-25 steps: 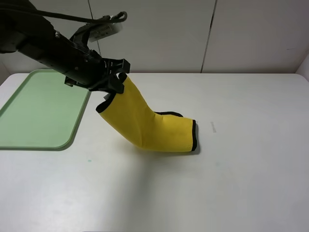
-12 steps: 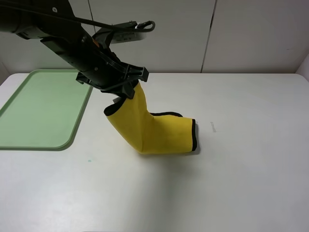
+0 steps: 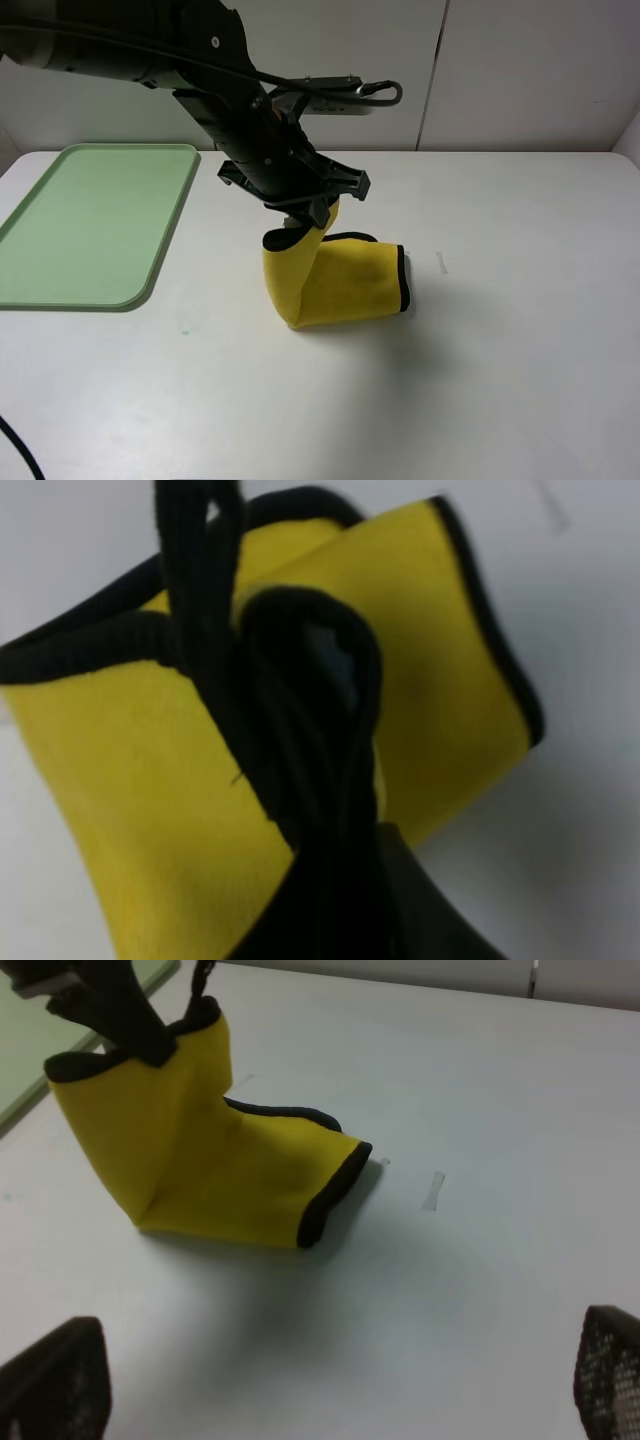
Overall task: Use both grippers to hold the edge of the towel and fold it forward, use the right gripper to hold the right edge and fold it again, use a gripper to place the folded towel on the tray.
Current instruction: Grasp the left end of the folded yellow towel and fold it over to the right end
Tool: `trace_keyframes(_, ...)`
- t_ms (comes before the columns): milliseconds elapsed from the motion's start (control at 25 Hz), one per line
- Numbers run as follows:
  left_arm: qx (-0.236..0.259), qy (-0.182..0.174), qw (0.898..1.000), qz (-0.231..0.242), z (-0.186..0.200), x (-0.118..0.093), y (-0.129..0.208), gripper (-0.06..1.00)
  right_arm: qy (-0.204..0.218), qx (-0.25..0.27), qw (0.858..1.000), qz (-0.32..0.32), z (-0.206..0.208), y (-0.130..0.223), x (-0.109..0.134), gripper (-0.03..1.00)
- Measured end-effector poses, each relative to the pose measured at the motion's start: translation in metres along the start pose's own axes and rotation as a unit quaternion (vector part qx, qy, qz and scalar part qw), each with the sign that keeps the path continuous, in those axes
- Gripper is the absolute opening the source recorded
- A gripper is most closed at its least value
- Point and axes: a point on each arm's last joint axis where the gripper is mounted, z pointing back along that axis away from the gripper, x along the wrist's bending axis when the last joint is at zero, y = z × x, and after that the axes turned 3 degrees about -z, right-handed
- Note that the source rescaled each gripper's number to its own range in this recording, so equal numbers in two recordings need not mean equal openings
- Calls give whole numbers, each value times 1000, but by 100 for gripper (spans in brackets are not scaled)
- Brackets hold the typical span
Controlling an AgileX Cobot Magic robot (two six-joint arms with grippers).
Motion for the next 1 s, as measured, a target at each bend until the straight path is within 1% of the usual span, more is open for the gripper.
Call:
trace_keyframes(160,0,4,1000,-1,-9,-8,-6,2,0,0,1000,0,0,0,0,100)
trace_keyframes(280,15,4,1000,-2,-25,-13,-5,2,0,0,1000,0,0,0,0,100)
trace_keyframes(520,44,-3,999,2,-56,-10,-1,2,0,0,1000,0,0,0,0,100)
trace_keyframes(720,22,-3,1000,1,-61,-10,-5,2,0,0,1000,0,0,0,0,100)
trace_keyframes(1000,-16,6,1000,-8,-65,-22,-9,2,0,0,1000,0,0,0,0,100)
